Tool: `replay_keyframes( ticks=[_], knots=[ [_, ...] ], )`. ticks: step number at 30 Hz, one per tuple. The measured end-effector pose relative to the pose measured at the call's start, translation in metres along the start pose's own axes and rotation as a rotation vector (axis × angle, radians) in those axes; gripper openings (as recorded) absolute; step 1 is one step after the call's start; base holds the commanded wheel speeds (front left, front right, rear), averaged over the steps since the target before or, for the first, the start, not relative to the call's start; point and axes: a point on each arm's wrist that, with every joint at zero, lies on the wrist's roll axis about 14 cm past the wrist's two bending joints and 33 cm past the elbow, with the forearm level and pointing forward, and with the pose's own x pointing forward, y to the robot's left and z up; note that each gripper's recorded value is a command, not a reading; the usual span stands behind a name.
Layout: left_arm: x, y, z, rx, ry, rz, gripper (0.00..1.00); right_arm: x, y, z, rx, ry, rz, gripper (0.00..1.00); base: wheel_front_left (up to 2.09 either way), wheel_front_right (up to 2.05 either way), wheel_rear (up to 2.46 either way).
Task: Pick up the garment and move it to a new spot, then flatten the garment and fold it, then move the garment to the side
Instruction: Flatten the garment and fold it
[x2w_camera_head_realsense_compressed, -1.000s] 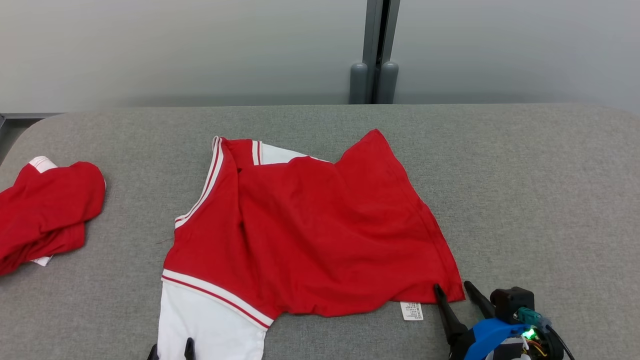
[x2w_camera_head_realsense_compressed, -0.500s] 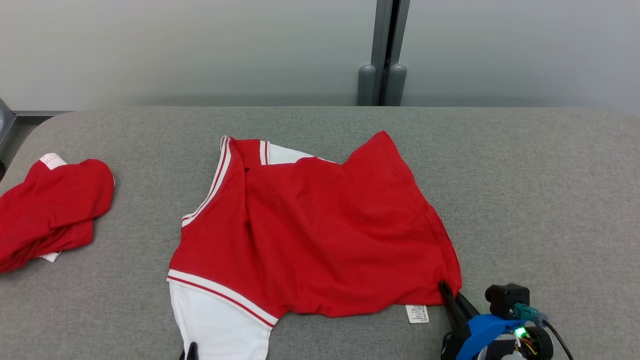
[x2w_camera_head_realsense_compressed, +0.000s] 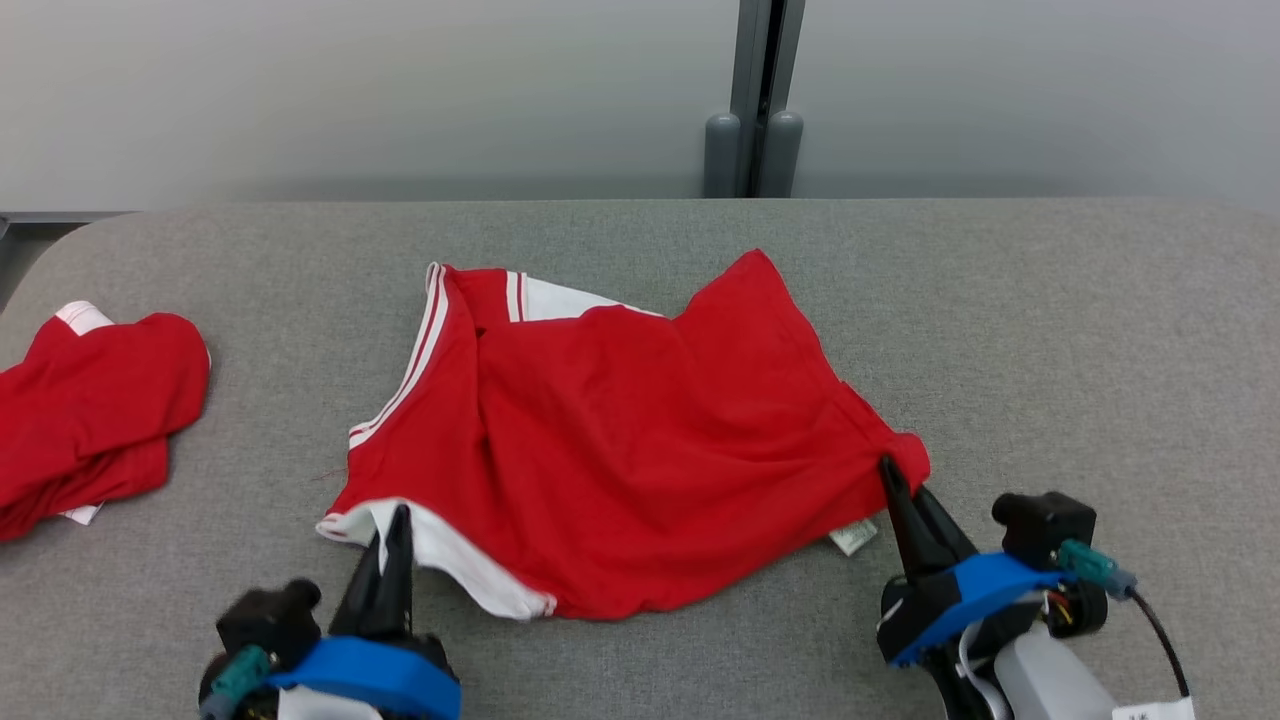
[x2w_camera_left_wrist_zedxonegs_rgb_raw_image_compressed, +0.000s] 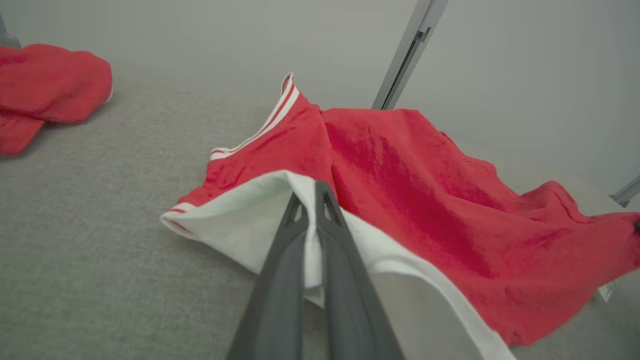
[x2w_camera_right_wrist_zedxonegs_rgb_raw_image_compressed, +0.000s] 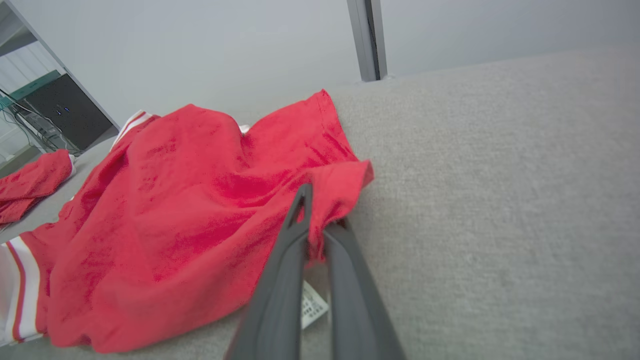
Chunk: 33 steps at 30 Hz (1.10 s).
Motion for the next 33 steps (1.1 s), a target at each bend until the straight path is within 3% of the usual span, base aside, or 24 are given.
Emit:
replay_keyframes(
  ticks=[6,11,16,21,27,33],
  knots=[
    [0.052,-0.012,0.078,0.026,-0.186,-0.081,0.00,0.031,0.013,0.058,0.000,-0.145,0.070,0.00,0.00,0.00,0.00],
    [0.112,-0.032,0.140,0.044,-0.298,-0.168,0.00,0.067,0.014,0.109,-0.100,-0.231,0.132,0.00,0.00,0.00,0.00],
    [0.172,-0.060,0.201,0.101,-0.388,-0.258,0.00,0.110,0.003,0.174,-0.138,-0.339,0.138,0.00,0.00,0.00,0.00],
    [0.219,-0.087,0.266,0.080,-0.494,-0.313,0.00,0.148,-0.009,0.233,-0.130,-0.420,0.121,0.00,0.00,0.00,0.00],
    [0.249,-0.122,0.324,0.080,-0.579,-0.376,0.00,0.177,-0.013,0.301,-0.165,-0.499,0.112,0.00,0.00,0.00,0.00],
    [0.246,-0.161,0.389,0.054,-0.704,-0.443,0.00,0.180,-0.019,0.363,-0.211,-0.589,0.077,0.00,0.00,0.00,0.00]
  ],
)
